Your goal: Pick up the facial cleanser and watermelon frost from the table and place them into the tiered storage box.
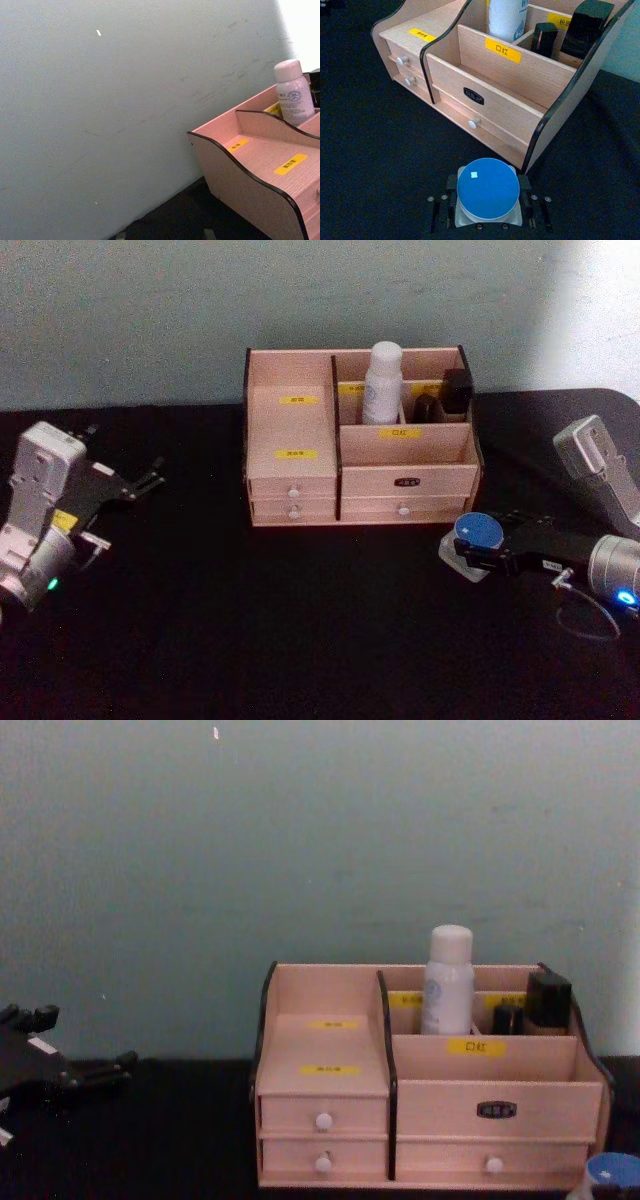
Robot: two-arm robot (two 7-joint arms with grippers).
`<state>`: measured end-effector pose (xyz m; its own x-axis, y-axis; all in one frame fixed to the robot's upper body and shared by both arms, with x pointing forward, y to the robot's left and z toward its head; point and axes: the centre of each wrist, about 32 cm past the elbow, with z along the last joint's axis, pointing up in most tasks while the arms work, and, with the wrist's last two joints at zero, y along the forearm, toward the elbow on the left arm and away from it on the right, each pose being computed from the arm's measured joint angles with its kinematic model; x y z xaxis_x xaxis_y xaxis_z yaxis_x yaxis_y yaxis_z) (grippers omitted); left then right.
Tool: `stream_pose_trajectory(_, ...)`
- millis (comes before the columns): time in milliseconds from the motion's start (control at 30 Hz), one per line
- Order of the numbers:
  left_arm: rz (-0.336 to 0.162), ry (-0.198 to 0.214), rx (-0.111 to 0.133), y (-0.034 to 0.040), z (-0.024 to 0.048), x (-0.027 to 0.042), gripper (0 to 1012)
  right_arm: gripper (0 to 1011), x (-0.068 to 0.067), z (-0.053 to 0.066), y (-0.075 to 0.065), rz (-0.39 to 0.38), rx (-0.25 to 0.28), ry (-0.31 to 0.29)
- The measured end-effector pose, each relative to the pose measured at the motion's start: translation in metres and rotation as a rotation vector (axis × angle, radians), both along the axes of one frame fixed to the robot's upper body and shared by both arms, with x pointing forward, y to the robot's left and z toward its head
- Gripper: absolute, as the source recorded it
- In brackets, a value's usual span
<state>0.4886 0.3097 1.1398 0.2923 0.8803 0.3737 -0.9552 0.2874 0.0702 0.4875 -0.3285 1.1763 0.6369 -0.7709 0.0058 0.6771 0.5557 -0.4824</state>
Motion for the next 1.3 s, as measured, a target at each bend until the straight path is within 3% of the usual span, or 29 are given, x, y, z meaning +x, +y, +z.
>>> stream_pose_trajectory(133, 0.0, 0.0, 0.0, 0.0, 0.0, 0.0, 1001, 710, 0.0, 0.0, 0.0, 0.0, 0.0, 0.0)
stream_pose_trajectory(533, 0.0, 0.0, 0.0, 0.0, 0.0, 0.0, 1001, 710, 0.0, 0.0, 0.0, -0.001, 0.001, -0.001)
stream_pose_trajectory(667, 0.0, 0.0, 0.0, 0.0, 0.0, 0.0, 1001, 710, 0.0, 0.001, -0.001, 0.03, 0.004, -0.004)
stream_pose_trajectory(1000, 0.0, 0.0, 0.0, 0.0, 0.0, 0.0, 1001, 710, 0.008, 0.019, 0.003, 0.136, 0.067, -0.037)
stream_pose_trajectory(1300, 0.0, 0.0, 0.0, 0.0, 0.0, 0.0, 1001, 710, 0.029, 0.037, 0.028, 0.224, 0.085, -0.106)
